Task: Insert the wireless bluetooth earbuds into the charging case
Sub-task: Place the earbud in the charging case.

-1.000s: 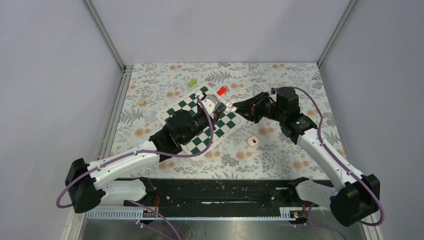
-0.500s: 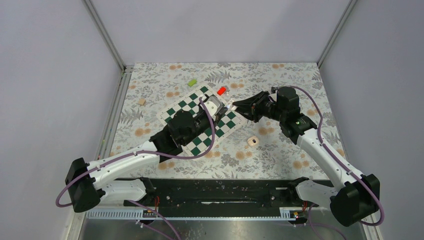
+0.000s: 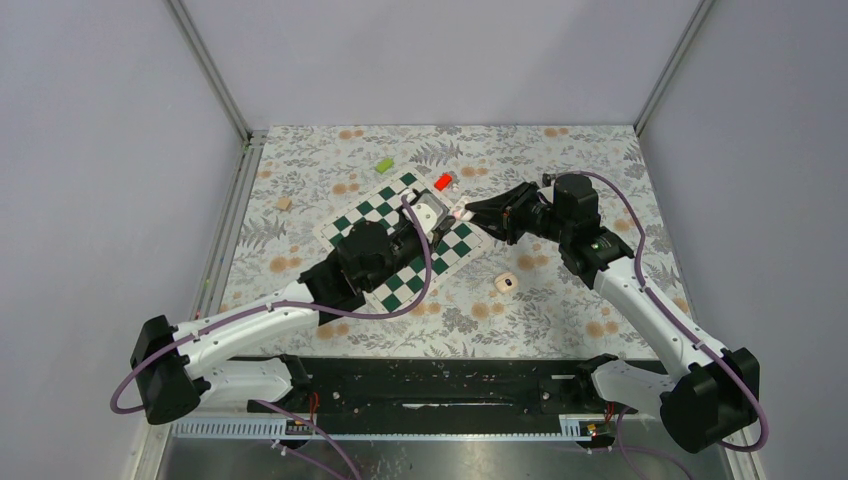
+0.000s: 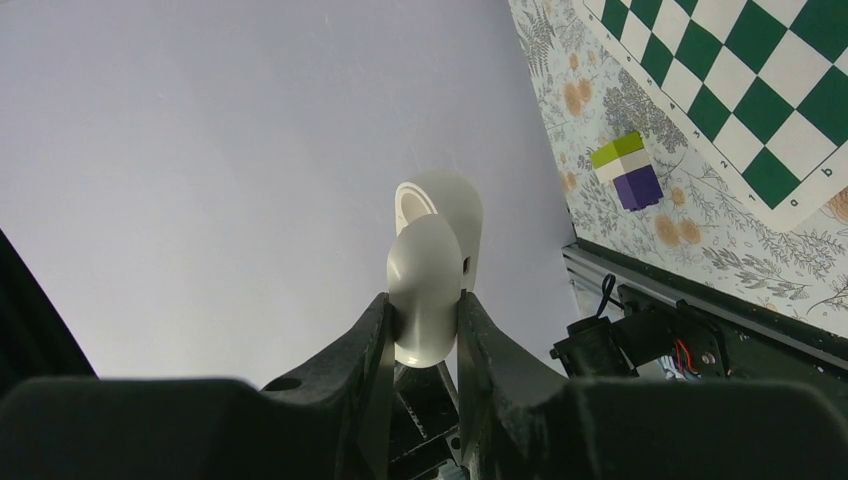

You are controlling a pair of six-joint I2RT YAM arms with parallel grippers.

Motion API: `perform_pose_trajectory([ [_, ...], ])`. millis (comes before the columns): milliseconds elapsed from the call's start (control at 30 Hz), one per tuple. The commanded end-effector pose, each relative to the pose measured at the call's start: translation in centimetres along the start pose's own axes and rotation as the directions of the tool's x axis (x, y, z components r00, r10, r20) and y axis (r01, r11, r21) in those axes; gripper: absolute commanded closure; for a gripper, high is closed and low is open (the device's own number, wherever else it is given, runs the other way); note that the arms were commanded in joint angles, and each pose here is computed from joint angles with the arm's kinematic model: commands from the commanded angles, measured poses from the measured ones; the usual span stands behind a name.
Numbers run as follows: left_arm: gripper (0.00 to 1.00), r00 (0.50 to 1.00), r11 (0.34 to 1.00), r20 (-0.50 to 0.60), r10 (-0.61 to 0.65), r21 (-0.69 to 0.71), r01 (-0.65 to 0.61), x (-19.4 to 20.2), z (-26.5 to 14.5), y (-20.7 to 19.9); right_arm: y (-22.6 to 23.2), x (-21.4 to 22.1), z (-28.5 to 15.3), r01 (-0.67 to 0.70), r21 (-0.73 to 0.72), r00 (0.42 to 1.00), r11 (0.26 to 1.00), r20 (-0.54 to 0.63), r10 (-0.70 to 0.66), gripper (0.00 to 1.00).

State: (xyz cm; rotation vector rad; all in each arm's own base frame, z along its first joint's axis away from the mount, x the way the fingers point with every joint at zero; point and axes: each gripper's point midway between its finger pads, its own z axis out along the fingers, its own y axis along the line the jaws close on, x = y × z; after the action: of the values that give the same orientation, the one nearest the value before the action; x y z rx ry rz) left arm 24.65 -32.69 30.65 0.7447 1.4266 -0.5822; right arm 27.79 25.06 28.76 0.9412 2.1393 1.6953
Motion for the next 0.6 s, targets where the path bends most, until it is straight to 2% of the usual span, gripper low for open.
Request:
perform_pose_trajectory([
  [0, 1.00, 0.998, 0.999, 0.065, 0.003, -0.033, -0.001, -3.36, -0.02, 0.68, 1.69, 0.27, -0.55, 0.023, -0.064, 1.000, 0.998, -0.012, -0.024, 1.00],
  [567, 1.00, 0.999, 0.996, 0.041, -0.022, -0.080, 0.025, -3.01, -0.11, 1.40, 2.08, 0.16, -0.67, 0.024, -0.081, 1.000, 0.996, -0.010, -0.025, 1.00],
])
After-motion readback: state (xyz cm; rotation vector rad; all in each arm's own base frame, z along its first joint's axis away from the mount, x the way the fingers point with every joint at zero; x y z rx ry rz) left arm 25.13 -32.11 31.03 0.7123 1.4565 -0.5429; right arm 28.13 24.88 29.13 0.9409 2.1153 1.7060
